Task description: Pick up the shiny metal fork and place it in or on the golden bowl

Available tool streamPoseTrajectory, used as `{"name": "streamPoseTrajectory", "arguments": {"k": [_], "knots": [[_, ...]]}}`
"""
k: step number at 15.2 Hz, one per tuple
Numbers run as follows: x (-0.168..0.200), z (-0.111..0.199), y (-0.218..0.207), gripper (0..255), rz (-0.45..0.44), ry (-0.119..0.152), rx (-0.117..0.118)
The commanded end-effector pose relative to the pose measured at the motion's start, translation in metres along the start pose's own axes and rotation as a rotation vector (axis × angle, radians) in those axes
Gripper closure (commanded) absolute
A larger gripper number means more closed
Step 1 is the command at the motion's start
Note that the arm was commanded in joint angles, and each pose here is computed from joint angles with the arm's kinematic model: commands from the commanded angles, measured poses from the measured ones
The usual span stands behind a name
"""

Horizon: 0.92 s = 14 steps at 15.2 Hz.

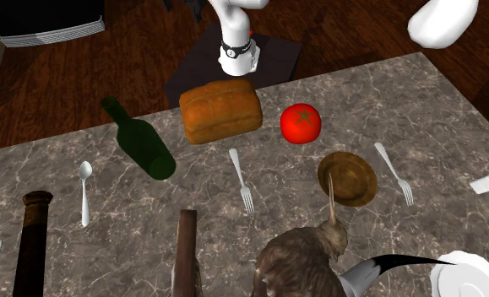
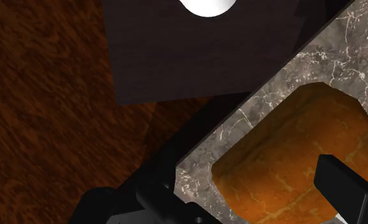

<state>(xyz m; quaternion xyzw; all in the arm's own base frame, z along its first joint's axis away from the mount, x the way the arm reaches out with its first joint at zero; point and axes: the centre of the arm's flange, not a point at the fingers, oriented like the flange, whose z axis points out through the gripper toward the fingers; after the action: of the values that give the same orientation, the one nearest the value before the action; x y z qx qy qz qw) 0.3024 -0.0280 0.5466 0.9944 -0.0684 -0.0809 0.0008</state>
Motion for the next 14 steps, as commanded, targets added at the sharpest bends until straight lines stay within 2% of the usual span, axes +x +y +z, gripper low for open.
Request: {"name": "streamPoseTrajectory", "arguments": {"k": [1,14], "knots": [[0.000,0.000,0.000,0,0.000,0.000,0.000],[0.130,0.078,-0.077,0,-0.282,-0.005,0.042]]}}
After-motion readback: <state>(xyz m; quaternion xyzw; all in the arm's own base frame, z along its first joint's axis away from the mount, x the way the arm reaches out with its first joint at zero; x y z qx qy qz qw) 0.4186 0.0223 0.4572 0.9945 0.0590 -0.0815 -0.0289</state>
